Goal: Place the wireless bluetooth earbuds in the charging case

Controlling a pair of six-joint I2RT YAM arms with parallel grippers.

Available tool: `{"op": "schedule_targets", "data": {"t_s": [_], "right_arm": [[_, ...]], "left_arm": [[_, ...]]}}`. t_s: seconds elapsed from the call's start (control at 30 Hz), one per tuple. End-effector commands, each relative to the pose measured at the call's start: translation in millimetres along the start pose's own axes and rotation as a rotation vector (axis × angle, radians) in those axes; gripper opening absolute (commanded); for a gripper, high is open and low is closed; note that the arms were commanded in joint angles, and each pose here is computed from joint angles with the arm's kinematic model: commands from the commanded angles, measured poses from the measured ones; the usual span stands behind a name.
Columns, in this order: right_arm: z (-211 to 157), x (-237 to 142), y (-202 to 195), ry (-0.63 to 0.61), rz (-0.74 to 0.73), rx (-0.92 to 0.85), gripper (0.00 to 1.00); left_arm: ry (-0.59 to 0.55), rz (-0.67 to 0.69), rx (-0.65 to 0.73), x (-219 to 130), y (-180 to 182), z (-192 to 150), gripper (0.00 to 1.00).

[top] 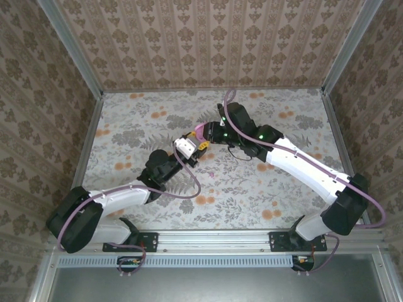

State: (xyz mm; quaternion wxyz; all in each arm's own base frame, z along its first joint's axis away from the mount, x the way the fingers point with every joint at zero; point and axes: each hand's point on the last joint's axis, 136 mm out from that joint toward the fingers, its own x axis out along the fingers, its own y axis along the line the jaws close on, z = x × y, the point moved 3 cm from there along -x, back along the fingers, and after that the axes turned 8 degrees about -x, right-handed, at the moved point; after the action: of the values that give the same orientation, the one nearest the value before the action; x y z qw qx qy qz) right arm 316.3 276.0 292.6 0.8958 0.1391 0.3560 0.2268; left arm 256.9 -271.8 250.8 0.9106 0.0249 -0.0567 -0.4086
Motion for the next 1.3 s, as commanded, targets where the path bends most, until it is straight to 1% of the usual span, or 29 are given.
{"op": "schedule_targets", "data": {"t_s": [0.0, 0.07, 0.2, 0.33, 0.53, 0.77, 0.83, 1.07, 1.13, 1.17, 1.2, 1.27], "right_arm": [[6.9, -6.3, -0.8, -0.031, -0.066, -0.039, 0.29], [6.0, -6.3, -1.4, -0.038, -0.096, -0.062, 0.3], [0.3, -0.7, 1.6, -0.02, -0.105, -0.08, 0.31], [-1.6, 1.0, 3.0, -0.028, -0.107, -0.085, 0.3], [6.4, -6.8, 8.2, -0.059, -0.085, -0.099, 0.26], [7.3, -10.9, 9.2, -0.062, -0.078, -0.114, 0.28], [5.1, -8.3, 10.6, -0.047, -0.07, -0.122, 0.32], [8.5, -13.4, 19.0, -0.057, -0.028, -0.132, 0.31], [10.9, -15.7, 22.8, -0.065, -0.011, -0.144, 0.27], [11.0, -16.1, 22.5, -0.064, -0.013, -0.145, 0.27], [11.5, -17.1, 24.0, -0.066, -0.008, -0.146, 0.3], [11.8, -17.7, 25.1, -0.069, -0.001, -0.152, 0.31]], "left_arm": [[-0.063, 0.03, 0.001, 1.0, 1.9, 14.3, 0.3], [-0.068, 0.031, -0.004, 1.4, 2.1, 15.5, 0.3], [-0.075, 0.03, -0.01, 1.3, 0.9, 17.0, 0.3], [-0.09, 0.042, -0.018, 0.3, 2.7, 19.9, 0.31], [-0.084, 0.036, -0.019, 0.2, 1.6, 19.1, 0.31], [-0.085, 0.03, -0.032, 2.3, 1.0, 20.7, 0.31], [-0.092, 0.032, -0.036, 2.4, 1.4, 22.5, 0.31], [-0.082, 0.025, -0.036, 3.0, 0.5, 20.9, 0.31], [-0.079, 0.024, -0.038, 3.7, 0.3, 20.1, 0.31], [-0.078, 0.023, -0.039, 3.8, 0.2, 19.9, 0.31], [-0.075, 0.025, -0.041, 4.0, 0.4, 18.5, 0.31], [-0.075, 0.024, -0.043, 5.2, 0.5, 18.3, 0.31]]}}
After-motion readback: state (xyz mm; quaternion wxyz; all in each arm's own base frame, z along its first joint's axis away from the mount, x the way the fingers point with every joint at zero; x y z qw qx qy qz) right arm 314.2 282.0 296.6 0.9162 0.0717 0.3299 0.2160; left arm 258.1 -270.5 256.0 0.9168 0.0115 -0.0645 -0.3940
